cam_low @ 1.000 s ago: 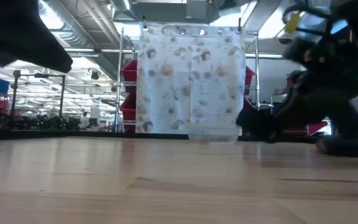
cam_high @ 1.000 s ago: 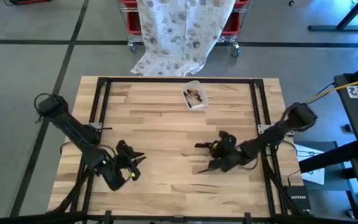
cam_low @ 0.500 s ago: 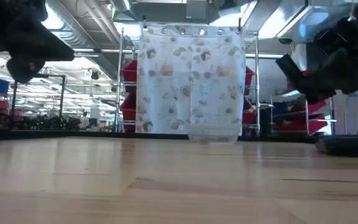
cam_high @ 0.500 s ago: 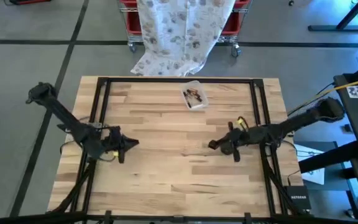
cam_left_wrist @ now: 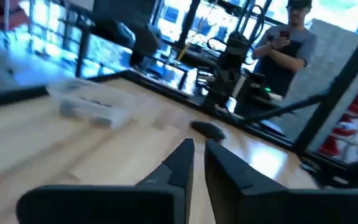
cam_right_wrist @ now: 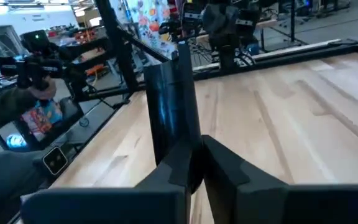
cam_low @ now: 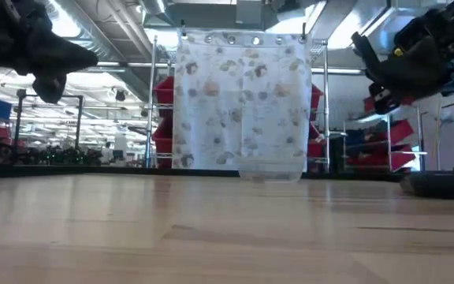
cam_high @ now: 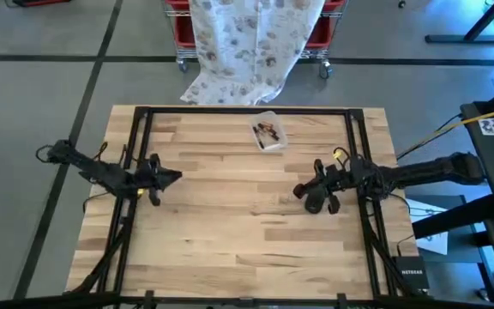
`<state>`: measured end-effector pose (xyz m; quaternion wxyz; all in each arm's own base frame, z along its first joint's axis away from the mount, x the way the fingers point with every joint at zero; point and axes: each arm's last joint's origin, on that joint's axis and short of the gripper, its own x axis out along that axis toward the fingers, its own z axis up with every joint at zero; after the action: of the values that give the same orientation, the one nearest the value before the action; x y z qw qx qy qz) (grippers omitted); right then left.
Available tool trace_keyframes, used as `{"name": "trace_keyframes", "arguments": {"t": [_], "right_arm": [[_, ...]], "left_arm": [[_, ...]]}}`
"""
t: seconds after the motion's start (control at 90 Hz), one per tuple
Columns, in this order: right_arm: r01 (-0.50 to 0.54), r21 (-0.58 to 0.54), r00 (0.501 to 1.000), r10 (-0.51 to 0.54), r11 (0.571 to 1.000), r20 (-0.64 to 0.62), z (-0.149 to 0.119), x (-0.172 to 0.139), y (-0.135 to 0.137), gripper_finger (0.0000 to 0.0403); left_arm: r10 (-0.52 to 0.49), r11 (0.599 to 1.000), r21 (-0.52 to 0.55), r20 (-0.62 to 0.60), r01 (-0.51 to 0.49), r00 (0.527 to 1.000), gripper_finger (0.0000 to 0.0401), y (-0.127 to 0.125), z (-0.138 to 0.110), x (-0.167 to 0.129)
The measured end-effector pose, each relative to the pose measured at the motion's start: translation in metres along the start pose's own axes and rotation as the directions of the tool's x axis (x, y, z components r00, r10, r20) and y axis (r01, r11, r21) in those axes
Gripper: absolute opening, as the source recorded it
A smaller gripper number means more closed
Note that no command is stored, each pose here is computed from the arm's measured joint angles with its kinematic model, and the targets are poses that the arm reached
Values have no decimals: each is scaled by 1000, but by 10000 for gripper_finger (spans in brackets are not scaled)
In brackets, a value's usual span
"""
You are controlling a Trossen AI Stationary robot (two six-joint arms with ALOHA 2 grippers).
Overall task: Insert battery
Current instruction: Close the remote control cover
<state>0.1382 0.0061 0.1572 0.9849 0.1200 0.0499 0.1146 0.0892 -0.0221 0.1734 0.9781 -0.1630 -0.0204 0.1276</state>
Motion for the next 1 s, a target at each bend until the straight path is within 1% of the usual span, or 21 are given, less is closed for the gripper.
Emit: {"name": "trace_keyframes", "arguments": {"t": [0.144, 0.222, 0.322, 0.4, 0.489, 0.544, 0.6, 0.711, 0.778, 0.811, 0.856, 0.944, 0.978, 1.0], "right_arm": [[-10, 41, 1000, 9, 999, 22, 2, 0, 1, 14], [-16, 39, 999, 14, 999, 53, 5, 0, 1, 14], [13, 34, 994, -17, 999, 105, 10, 0, 1, 14], [62, 34, 986, -67, 997, 152, 13, -1, 0, 14], [140, 52, 976, -147, 989, 163, 13, -1, -2, 14], [190, 82, 964, -202, 978, 173, 13, -1, -4, 14], [257, 122, 942, -276, 959, 189, 13, -2, -6, 14], [387, 228, 872, -435, 893, 223, 14, -4, -11, 14], [440, 264, 837, -499, 858, 225, 14, -5, -13, 14], [482, 272, 816, -540, 833, 208, 12, -5, -14, 14], [557, 285, 773, -613, 780, 166, 6, -6, -17, 14], [725, 281, 637, -767, 629, 75, -6, -11, -25, 14], [763, 273, 597, -801, 586, 53, -9, -13, -28, 14], [779, 266, 579, -814, 568, 41, -10, -14, -30, 14]], "left_arm": [[-1, 1000, -17, 4, 1, 1000, 19, 0, 1, -1], [0, 1000, -18, 2, 0, 1000, 19, 0, 1, -1], [0, 1000, -17, 1, 0, 1000, 19, 0, 1, -1], [0, 1000, -17, 1, 0, 1000, 19, 0, 1, -1], [1, 1000, -17, 0, 0, 1000, 19, 1, 0, -1], [1, 1000, -16, 0, -1, 1000, 19, 1, 0, -1], [1, 1000, -16, 0, -1, 1000, 19, 1, 0, -1], [1, 1000, -16, -1, -1, 1000, 19, 1, 0, -1], [1, 1000, -15, -1, -1, 1000, 19, 1, 0, -1], [1, 1000, -15, -1, -1, 1000, 19, 1, 0, -1], [1, 1000, -15, -1, -1, 1000, 20, 1, 0, -1], [1, 1000, -15, -1, -1, 1000, 20, 1, 0, -1], [2, 1000, -15, -2, -2, 1000, 20, 1, 0, -1], [1, 1000, -15, -2, -1, 1000, 20, 1, 0, -1]]}}
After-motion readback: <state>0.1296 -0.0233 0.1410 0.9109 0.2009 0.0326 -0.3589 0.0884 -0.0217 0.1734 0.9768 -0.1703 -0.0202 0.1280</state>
